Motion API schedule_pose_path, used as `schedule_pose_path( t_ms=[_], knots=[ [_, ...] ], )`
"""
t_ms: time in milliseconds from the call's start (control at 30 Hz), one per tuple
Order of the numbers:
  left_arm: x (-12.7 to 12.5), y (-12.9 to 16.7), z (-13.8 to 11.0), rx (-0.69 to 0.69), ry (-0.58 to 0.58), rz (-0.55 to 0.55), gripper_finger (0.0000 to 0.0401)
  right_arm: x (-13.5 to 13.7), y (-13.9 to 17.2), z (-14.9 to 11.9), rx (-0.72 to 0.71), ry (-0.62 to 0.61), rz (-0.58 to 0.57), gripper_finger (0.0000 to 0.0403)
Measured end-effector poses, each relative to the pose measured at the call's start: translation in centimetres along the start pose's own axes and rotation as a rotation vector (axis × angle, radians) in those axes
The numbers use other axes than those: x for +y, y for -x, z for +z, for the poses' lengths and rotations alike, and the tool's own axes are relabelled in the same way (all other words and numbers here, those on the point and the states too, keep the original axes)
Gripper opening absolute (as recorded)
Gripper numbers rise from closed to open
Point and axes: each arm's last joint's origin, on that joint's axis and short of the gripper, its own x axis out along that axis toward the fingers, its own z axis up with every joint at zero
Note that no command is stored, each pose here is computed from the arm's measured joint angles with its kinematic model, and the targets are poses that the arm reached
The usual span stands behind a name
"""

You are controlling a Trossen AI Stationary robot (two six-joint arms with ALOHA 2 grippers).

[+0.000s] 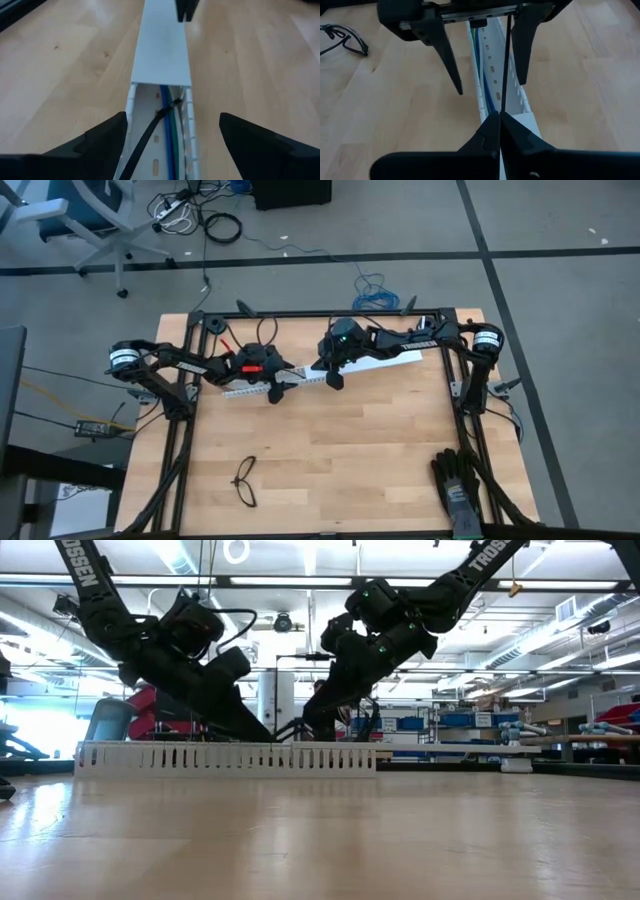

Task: Ziptie cables
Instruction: Close the white cable duct lid

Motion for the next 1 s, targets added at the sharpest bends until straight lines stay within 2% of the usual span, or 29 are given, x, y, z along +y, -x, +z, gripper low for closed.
schedule_pose_path(
  t_ms=[200, 400, 500, 900, 1000],
  knots=[
    [0.1, 0.0, -0.9, 0.093, -0.009, 0.034, 0.033, 0.1, 0.0, 0.0, 0.0, 0.003, 0.004, 0.0],
    [0.1, 0.0, -0.9, 0.089, -0.045, 0.04, 0.033, 0.1, -0.1, -0.1, 0.006, -0.01, 0.002, 0.0],
    [0.2, 0.0, -0.9, 0.089, -0.047, 0.078, 0.0326, 0.0, -0.1, -0.6, 0.061, -0.032, -0.044, 0.0],
    [0.2, 0.0, -0.8, 0.08, -0.051, 0.085, 0.0258, 0.0, -0.1, -1.5, 0.148, -0.058, -0.09, 0.0],
    [0.2, 0.0, -0.7, 0.077, -0.052, 0.085, 0.0245, -0.3, -0.9, -2.4, 0.176, -0.068, -0.101, 0.0]
  ],
)
